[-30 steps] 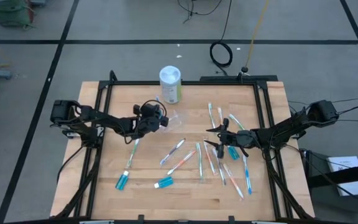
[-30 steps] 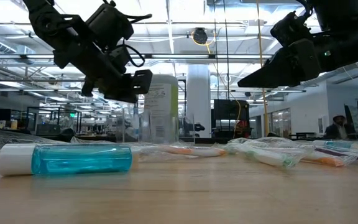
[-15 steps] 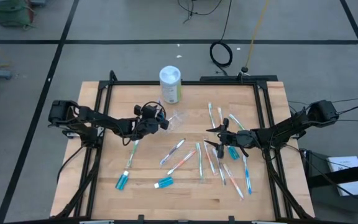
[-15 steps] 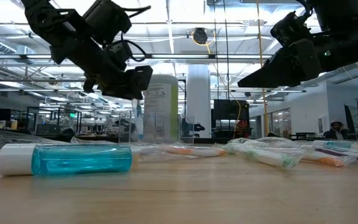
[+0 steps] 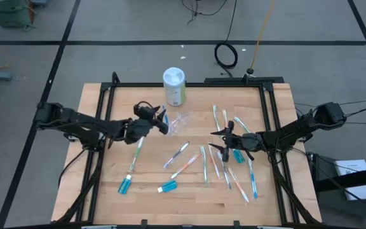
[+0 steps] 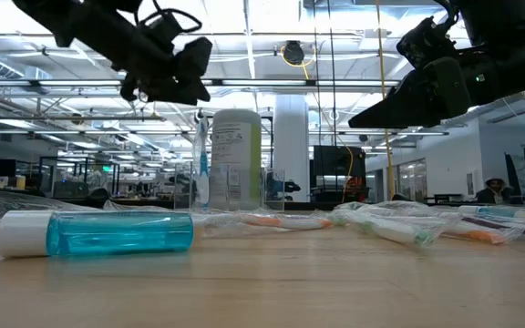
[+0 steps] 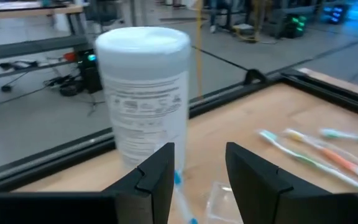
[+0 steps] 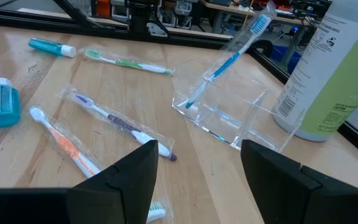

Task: Pick & Place toothbrushing station
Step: Put the green toothbrush into the transparent organizer

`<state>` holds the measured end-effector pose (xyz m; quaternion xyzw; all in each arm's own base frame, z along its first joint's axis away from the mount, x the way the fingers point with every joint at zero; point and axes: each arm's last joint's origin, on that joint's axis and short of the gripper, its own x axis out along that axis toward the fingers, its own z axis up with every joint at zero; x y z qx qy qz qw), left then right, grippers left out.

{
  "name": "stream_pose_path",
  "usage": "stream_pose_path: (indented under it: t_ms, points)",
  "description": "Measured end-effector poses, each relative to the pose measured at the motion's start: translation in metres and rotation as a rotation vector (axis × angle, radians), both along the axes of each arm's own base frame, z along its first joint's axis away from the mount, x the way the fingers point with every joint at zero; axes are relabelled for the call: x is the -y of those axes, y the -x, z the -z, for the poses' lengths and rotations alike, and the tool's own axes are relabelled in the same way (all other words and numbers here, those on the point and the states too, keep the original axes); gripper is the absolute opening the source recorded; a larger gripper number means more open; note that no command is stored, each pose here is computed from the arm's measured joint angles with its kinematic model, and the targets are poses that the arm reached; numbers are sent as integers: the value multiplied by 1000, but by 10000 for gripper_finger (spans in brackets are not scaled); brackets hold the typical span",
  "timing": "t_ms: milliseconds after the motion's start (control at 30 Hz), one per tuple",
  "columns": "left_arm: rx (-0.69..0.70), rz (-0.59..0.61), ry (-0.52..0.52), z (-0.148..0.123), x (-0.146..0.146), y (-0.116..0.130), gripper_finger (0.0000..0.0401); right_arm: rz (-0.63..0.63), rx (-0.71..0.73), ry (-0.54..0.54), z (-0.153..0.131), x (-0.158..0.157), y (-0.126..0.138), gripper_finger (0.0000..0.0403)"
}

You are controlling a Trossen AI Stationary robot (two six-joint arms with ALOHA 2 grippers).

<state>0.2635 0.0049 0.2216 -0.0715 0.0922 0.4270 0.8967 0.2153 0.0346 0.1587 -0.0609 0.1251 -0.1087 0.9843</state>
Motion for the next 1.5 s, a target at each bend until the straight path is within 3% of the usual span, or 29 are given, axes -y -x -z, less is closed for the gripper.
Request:
stream_pose_path:
  t_ms: [533, 667, 767, 900, 1067, 1167, 1300, 1500]
  points:
    - [-53, 210, -24, -5, 46, 11, 150, 49, -44, -33, 5, 7, 0, 224]
    - [-48, 235, -14, -7, 51, 14, 150, 149, -110, -86, 13, 22, 2, 224]
    - [-31, 249, 66, -10, 50, 21, 150, 269, -103, -98, 14, 34, 3, 224]
    - [-85, 256, 149, -8, 44, 35, 149, 336, -91, -122, 12, 47, 1, 224]
    - [-111, 248, 161, -18, 35, 51, 149, 408, -159, -121, 1, 62, -12, 224]
    - [-101, 241, 168, -23, 31, 57, 149, 419, -250, -182, 0, 70, -25, 224]
    - [-90, 237, 155, -28, 27, 61, 149, 520, -378, -190, 15, 84, -37, 224]
    - [-79, 213, 170, -28, 23, 61, 149, 650, -409, -254, 31, 113, -45, 224]
